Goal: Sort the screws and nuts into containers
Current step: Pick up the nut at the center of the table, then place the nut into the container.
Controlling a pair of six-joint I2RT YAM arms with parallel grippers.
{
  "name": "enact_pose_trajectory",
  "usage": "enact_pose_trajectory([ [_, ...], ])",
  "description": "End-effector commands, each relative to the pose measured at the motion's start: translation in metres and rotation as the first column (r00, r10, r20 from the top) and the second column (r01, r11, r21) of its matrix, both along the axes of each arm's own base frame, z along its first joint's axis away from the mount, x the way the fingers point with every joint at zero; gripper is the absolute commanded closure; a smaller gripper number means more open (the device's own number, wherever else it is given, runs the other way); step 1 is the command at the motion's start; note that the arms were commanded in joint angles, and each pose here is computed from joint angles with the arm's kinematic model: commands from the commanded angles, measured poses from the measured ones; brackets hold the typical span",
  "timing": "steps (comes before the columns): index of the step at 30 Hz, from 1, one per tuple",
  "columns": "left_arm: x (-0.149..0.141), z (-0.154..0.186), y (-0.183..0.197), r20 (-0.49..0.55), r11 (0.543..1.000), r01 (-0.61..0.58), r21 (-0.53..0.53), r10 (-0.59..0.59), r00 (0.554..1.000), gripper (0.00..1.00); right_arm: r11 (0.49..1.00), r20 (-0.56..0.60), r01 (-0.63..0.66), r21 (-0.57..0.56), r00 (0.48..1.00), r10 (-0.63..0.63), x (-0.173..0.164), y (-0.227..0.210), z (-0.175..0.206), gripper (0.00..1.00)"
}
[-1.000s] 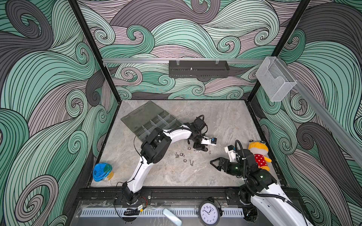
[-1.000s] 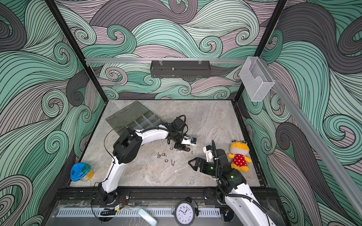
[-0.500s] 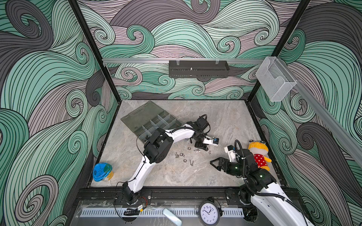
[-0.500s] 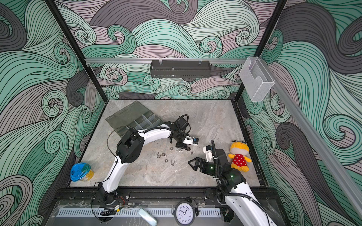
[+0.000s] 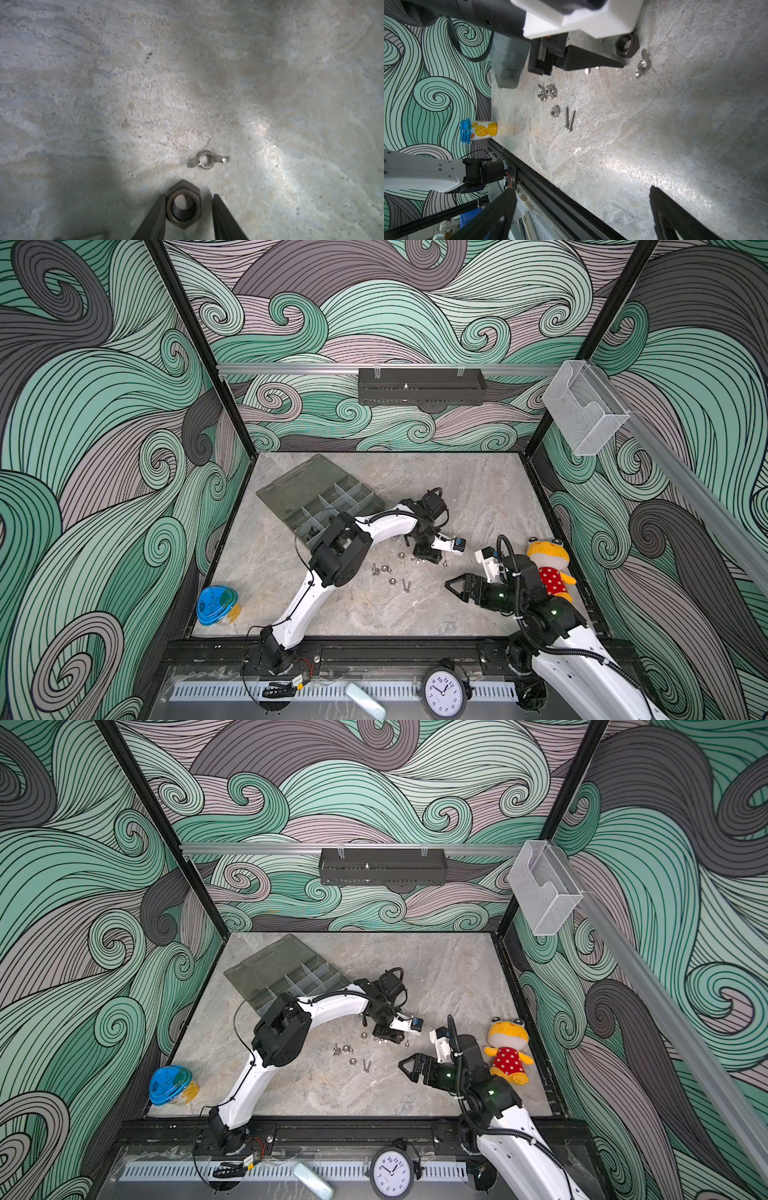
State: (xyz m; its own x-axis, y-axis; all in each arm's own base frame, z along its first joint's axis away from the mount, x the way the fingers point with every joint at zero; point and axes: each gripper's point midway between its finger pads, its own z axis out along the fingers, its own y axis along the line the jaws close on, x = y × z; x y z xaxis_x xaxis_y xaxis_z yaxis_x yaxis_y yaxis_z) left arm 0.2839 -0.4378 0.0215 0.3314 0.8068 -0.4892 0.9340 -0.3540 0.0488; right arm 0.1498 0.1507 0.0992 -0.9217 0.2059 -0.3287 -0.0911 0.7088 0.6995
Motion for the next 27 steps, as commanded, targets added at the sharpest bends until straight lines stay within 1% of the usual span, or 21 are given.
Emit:
enact_pose_trajectory([
  [1, -0.004, -0.004, 0.002, -0.022, 0.999, 0.017, 0.034, -0.016, 1.000, 0.65, 1.000, 0.026, 0.003, 0.013, 1.000, -0.003, 0.003, 0.001, 0.010, 0.00],
  [4, 0.000, -0.003, 0.002, -0.007, 0.999, -0.001, 0.043, 0.002, 1.000, 0.71, 1.000, 0.022, 0.003, 0.008, 1.000, -0.003, 0.003, 0.000, 0.009, 0.00],
  [6, 0.006, 0.002, 0.002, 0.006, 0.997, -0.062, 0.050, 0.062, 0.998, 0.74, 1.000, 0.021, 0.001, 0.001, 1.000, -0.001, 0.003, 0.000, 0.008, 0.00],
  [8, 0.011, 0.011, 0.003, 0.018, 0.994, -0.102, 0.031, 0.101, 0.995, 0.76, 1.000, 0.022, -0.001, -0.005, 1.000, 0.001, 0.005, 0.000, 0.009, 0.00],
  [12, 0.024, 0.045, 0.011, 0.043, 0.980, -0.183, -0.075, 0.187, 0.981, 0.78, 0.999, 0.034, -0.012, -0.030, 0.999, 0.013, 0.008, 0.000, 0.010, 0.00],
  [13, 0.029, 0.053, 0.015, 0.044, 0.972, -0.212, -0.103, 0.217, 0.975, 0.78, 0.999, 0.038, -0.016, -0.035, 0.999, 0.017, 0.010, 0.000, 0.010, 0.01],
  [16, 0.051, 0.083, 0.038, 0.039, 0.928, -0.331, -0.169, 0.342, 0.939, 0.78, 0.998, 0.064, -0.044, -0.034, 0.997, 0.046, 0.015, 0.004, 0.016, 0.00],
  [19, 0.073, 0.109, 0.073, 0.041, 0.859, -0.468, -0.206, 0.486, 0.873, 0.79, 0.997, 0.094, -0.075, -0.017, 0.993, 0.077, 0.023, 0.012, 0.023, 0.00],
  [20, 0.083, 0.116, 0.090, 0.037, 0.820, -0.529, -0.218, 0.548, 0.836, 0.79, 0.997, 0.102, -0.082, -0.011, 0.991, 0.083, 0.026, 0.015, 0.026, 0.00],
  [22, 0.100, 0.130, 0.125, 0.036, 0.730, -0.646, -0.225, 0.669, 0.743, 0.79, 0.996, 0.112, -0.093, -0.005, 0.989, 0.093, 0.034, 0.020, 0.029, 0.00],
  [23, 0.105, 0.133, 0.146, 0.043, 0.687, -0.697, -0.203, 0.718, 0.695, 0.79, 0.995, 0.116, -0.103, -0.002, 0.988, 0.103, 0.038, 0.024, 0.032, 0.00],
  [25, 0.112, 0.131, 0.190, 0.084, 0.606, -0.784, -0.136, 0.796, 0.600, 0.79, 0.992, 0.114, -0.127, -0.005, 0.985, 0.126, 0.044, 0.031, 0.035, 0.01],
  [26, 0.113, 0.128, 0.214, 0.110, 0.563, -0.821, -0.094, 0.825, 0.554, 0.79, 0.990, 0.133, -0.140, -0.004, 0.981, 0.139, 0.049, 0.037, 0.040, 0.01],
  [27, 0.111, 0.125, 0.233, 0.120, 0.528, -0.847, -0.058, 0.846, 0.519, 0.79, 0.988, 0.142, -0.152, -0.007, 0.978, 0.151, 0.051, 0.041, 0.043, 0.00],
])
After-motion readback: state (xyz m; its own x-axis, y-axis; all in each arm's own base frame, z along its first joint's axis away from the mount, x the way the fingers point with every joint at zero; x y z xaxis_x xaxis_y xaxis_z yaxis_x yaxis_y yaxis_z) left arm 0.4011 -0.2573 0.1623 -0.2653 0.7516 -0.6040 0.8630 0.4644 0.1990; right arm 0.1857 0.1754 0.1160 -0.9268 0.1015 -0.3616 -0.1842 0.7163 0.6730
